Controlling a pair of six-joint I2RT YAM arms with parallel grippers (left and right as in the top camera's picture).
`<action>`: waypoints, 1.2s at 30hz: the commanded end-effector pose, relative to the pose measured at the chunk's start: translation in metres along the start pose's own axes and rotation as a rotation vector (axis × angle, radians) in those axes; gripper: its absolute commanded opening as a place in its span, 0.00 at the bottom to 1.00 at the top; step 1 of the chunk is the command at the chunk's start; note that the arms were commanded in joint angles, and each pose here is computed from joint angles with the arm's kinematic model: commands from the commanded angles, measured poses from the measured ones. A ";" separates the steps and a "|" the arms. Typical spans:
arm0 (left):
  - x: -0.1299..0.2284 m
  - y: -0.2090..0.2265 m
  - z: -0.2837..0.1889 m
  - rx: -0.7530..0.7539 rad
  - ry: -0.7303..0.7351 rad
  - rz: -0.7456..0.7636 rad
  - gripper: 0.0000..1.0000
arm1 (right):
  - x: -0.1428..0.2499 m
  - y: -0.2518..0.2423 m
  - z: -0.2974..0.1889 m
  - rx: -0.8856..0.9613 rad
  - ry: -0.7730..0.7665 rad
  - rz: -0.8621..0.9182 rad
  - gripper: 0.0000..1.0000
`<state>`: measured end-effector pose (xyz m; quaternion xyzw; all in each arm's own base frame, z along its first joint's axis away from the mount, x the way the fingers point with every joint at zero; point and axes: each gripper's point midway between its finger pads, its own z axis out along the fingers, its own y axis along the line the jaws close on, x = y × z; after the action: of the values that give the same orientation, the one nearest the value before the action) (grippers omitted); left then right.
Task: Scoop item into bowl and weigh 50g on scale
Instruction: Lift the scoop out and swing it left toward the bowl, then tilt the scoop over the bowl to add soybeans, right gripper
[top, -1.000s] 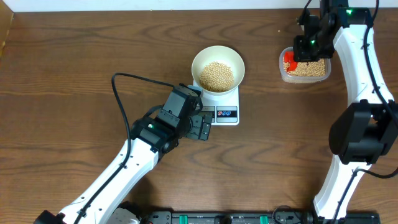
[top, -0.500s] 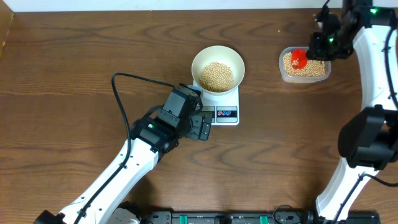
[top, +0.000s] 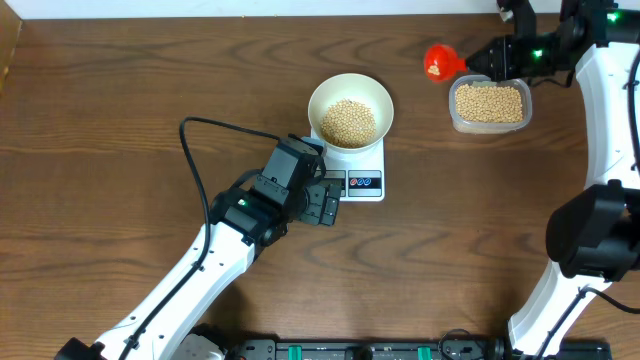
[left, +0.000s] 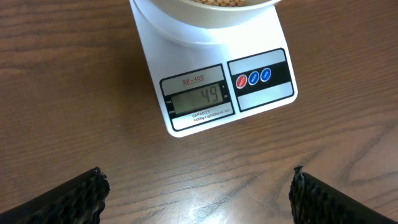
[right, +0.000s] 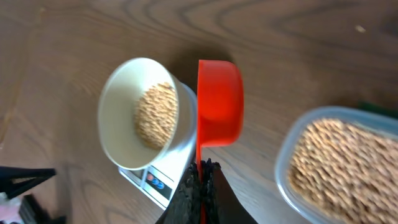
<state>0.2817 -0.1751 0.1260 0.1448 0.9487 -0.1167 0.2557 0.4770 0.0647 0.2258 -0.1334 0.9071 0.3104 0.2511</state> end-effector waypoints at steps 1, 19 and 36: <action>-0.002 0.001 -0.004 -0.002 -0.015 0.009 0.95 | -0.015 0.043 -0.004 -0.102 -0.050 -0.112 0.01; -0.002 0.001 -0.004 -0.002 -0.015 0.009 0.95 | 0.002 0.114 0.057 -0.073 0.075 -0.422 0.01; -0.002 0.001 -0.004 -0.002 -0.015 0.009 0.95 | 0.009 0.119 0.073 0.032 0.125 -0.544 0.01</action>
<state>0.2818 -0.1751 0.1261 0.1448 0.9486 -0.1168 0.2559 0.4498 0.2009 0.2119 -0.3625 0.8684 0.2340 0.2445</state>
